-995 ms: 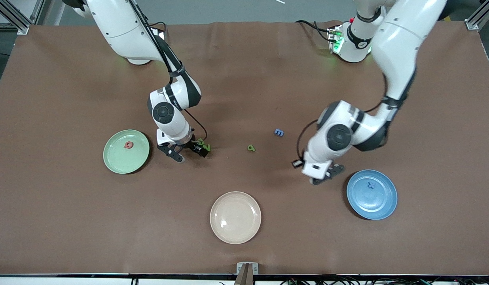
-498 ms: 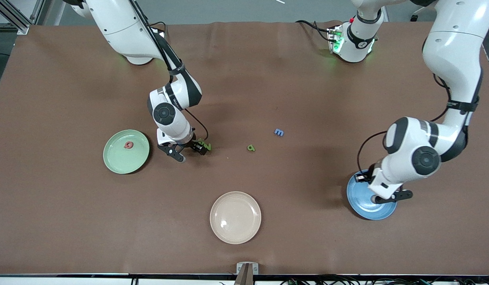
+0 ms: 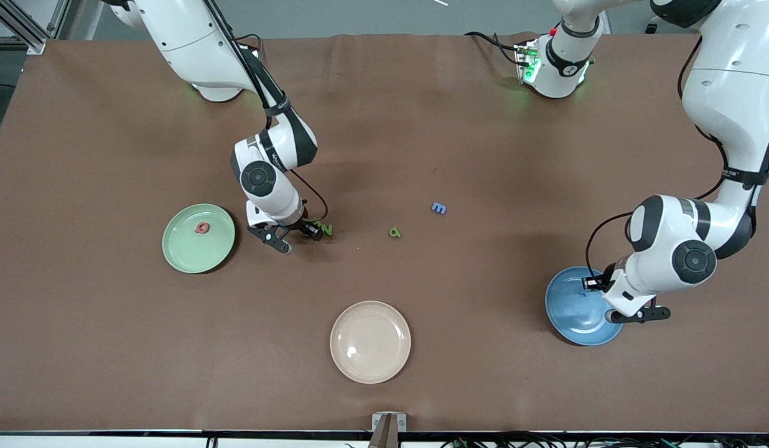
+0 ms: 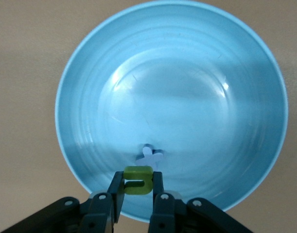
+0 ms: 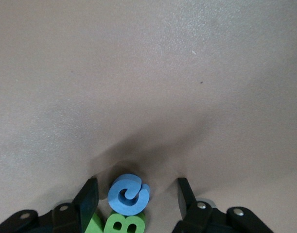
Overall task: Sort upper and lower case letters into plates
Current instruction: 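Place the u on the blue plate while the right gripper carries the c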
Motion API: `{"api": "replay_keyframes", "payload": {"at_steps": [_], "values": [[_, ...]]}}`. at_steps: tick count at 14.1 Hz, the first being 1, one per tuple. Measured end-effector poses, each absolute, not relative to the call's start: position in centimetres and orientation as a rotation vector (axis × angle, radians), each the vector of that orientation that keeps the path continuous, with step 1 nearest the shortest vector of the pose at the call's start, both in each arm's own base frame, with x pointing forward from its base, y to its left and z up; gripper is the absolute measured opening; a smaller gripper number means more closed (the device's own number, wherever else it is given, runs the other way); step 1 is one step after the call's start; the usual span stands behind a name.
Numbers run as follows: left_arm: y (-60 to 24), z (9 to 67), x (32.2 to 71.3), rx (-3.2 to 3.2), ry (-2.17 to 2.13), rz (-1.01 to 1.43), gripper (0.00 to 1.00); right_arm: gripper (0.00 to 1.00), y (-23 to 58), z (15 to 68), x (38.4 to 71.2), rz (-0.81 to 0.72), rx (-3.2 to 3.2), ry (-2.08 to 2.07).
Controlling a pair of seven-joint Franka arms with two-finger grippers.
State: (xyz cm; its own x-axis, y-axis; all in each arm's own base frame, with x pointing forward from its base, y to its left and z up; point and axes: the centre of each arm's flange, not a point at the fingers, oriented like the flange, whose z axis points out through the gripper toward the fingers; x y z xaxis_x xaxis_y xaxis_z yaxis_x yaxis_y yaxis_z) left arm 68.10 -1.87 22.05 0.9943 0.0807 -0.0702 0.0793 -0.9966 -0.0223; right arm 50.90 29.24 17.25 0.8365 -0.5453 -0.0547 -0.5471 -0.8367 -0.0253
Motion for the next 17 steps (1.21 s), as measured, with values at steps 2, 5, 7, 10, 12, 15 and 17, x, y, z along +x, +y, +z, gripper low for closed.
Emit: {"api": "replay_keyframes", "payload": {"at_steps": [2, 5, 7, 10, 12, 15, 17], "values": [[-2.0, 21.9, 68.1, -3.119, -0.122, 0.114, 0.28, 0.58, 29.3, 17.5, 50.9, 0.072, -2.972, 0.883], [-2.1, 21.9, 68.1, -3.119, -0.121, 0.113, 0.51, 0.40, 29.3, 17.7, 50.8, 0.078, -2.975, 0.882], [-2.3, 21.9, 68.1, -3.121, -0.116, 0.112, 0.71, 0.35, 29.3, 17.8, 50.8, 0.081, -2.976, 0.883], [-4.1, 22.3, 67.8, -3.132, -0.079, 0.139, 0.99, 0.35, 28.1, 18.5, 51.6, 0.122, -3.012, 0.850], [-7.2, 23.0, 66.9, -3.137, -0.049, 0.221, 1.00, 0.35, 24.5, 21.0, 53.6, 0.175, -3.050, 0.764], [-14.1, 24.4, 64.4, -3.161, -0.017, 0.272, 1.00, 0.35, 14.0, 26.6, 56.6, 0.254, -3.055, 0.580], [-18.6, 25.1, 61.8, -3.168, -0.004, 0.301, 0.99, 0.35, 7.4, 28.1, 57.2, 0.263, -3.044, 0.478]]}}
